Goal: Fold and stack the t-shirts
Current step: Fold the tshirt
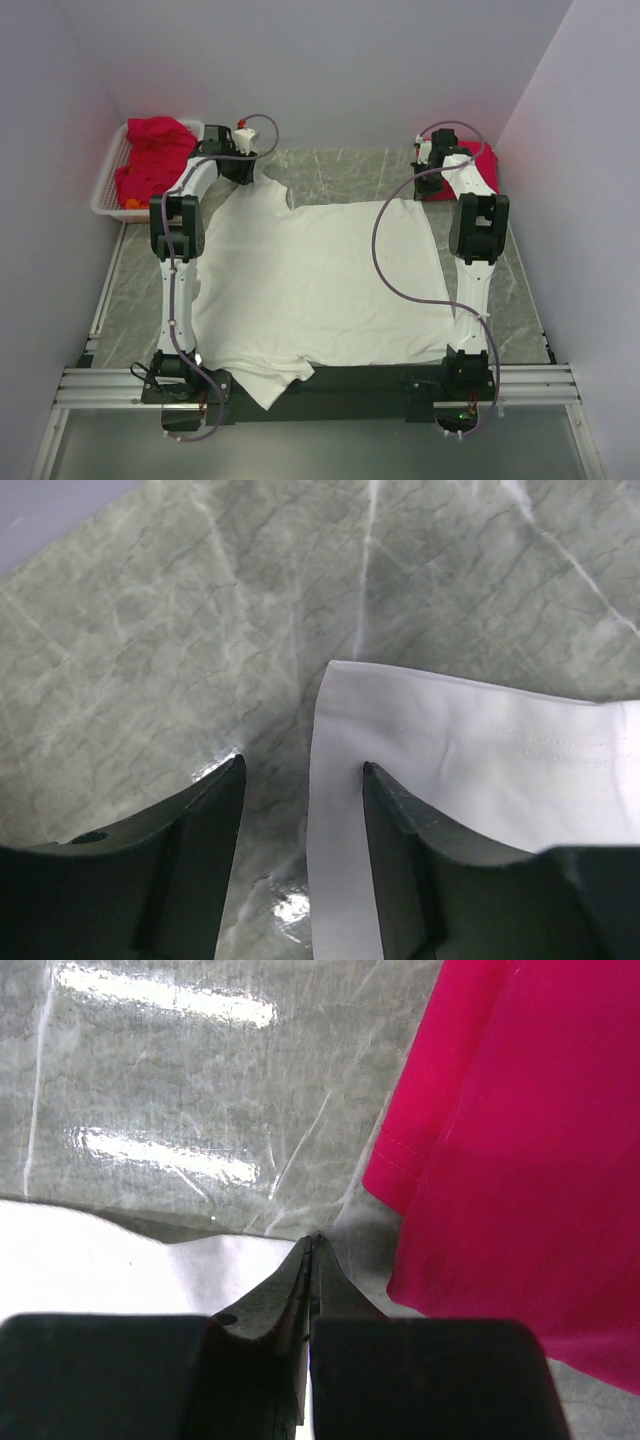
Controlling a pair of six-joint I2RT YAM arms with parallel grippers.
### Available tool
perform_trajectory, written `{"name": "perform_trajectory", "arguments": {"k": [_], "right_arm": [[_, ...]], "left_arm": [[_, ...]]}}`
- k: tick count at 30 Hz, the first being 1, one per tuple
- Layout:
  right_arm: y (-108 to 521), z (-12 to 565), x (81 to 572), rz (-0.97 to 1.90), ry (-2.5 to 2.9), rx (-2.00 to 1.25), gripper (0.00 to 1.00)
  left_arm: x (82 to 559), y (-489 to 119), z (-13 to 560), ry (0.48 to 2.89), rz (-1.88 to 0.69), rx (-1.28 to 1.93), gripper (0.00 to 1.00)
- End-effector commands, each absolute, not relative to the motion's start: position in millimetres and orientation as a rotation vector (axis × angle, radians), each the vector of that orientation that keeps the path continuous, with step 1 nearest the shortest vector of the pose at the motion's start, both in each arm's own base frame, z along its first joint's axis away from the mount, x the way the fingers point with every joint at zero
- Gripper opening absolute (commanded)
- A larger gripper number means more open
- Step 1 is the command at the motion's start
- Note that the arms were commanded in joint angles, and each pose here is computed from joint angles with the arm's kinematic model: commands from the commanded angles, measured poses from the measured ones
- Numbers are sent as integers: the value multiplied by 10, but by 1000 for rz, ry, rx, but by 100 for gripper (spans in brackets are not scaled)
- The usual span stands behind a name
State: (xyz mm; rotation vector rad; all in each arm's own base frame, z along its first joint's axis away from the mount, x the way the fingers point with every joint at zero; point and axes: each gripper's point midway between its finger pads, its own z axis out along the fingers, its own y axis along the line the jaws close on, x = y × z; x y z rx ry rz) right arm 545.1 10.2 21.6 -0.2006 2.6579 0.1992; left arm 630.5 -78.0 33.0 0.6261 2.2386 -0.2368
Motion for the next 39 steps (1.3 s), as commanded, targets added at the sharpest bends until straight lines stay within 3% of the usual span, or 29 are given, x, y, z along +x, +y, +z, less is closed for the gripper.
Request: {"name": "perform_trajectory", "arguments": {"k": [1,4,7,10,11,14,20,26,39], "right_arm": [[80,425,5455,187,2638,-219,0],[88,420,5454,188,2639,-223,0],[76,415,5450,185,2640,-223,0],[75,414,5447,184,2641,-227,0],[74,419,5451,183,2640,-229,0],[82,454,5461,188,2632,-229,0],[120,613,5478,211,2600,-243,0],[134,833,5469,218,2560,-272,0],[125,1162,5386,203,2501,-345,0]], "left_arm": [[6336,-960,301,2210,-272,673,57],[6409,-962,317,2192,-265,666,54],[6393,-1000,259,2198,-295,684,44],[6350,-1036,245,2193,-328,710,26],[6349,-1040,265,2188,-329,715,12],[6407,-1006,378,2157,-328,707,0],[6517,-945,1003,2025,-325,707,0],[6287,-989,1487,1949,-325,788,0],[5806,-872,1781,1944,-325,845,0]]}}
